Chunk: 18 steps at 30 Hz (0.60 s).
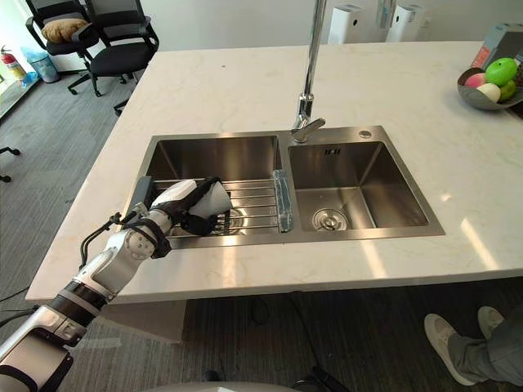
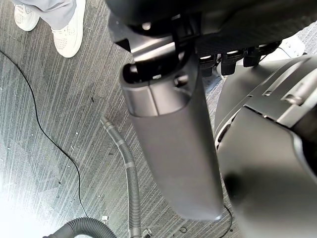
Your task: Walk over to the sink, pick up the cup, carry it to the dishwasher, place the cup inside the dishwasher, then close the dishwasher door
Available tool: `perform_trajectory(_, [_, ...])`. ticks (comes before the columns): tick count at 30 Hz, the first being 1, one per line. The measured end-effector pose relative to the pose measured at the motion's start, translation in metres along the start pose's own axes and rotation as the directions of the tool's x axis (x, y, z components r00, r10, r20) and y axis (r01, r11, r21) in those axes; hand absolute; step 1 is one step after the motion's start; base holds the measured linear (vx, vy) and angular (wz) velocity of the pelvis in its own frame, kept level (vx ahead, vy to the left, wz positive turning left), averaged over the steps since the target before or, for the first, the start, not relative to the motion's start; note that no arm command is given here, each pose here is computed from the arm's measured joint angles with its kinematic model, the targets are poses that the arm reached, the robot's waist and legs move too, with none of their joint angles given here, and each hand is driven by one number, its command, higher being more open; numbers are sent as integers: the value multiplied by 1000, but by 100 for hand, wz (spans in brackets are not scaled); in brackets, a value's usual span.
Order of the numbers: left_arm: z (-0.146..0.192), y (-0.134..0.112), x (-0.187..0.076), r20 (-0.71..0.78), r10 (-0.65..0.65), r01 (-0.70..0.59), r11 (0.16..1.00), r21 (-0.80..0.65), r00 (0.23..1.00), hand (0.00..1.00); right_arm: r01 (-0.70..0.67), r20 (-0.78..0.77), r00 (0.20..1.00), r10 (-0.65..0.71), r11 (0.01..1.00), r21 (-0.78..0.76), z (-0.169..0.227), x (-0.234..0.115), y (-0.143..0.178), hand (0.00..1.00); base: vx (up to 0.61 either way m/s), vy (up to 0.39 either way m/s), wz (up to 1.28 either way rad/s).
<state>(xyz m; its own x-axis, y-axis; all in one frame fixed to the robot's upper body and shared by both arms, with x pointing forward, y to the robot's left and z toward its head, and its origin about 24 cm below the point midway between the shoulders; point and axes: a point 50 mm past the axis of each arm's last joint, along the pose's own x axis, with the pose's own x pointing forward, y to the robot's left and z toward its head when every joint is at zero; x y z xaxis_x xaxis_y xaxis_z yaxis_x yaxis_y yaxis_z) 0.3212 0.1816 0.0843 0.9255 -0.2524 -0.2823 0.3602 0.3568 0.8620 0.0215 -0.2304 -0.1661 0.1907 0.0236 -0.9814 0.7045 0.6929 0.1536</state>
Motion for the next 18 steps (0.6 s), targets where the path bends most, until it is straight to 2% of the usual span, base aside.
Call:
perform_trajectory(5, [-2,6,2,-65,-102,101,995,-9,993,100,7,-7,1000,-7,1000,-23,1,0,1,100,-26,-14,5])
perform_trajectory(8, [-3,8,3,-111,-125,131,991,42,986,100,12,-9,1000,-13,1000,-22,1,0,0,100,-13,-12,4])
perform_trajectory(18, [-5,5,8,-166,-144,158,984,77,976,100,28,-16,999,-28,999,-20,0,1,0,100,-3,-2,1])
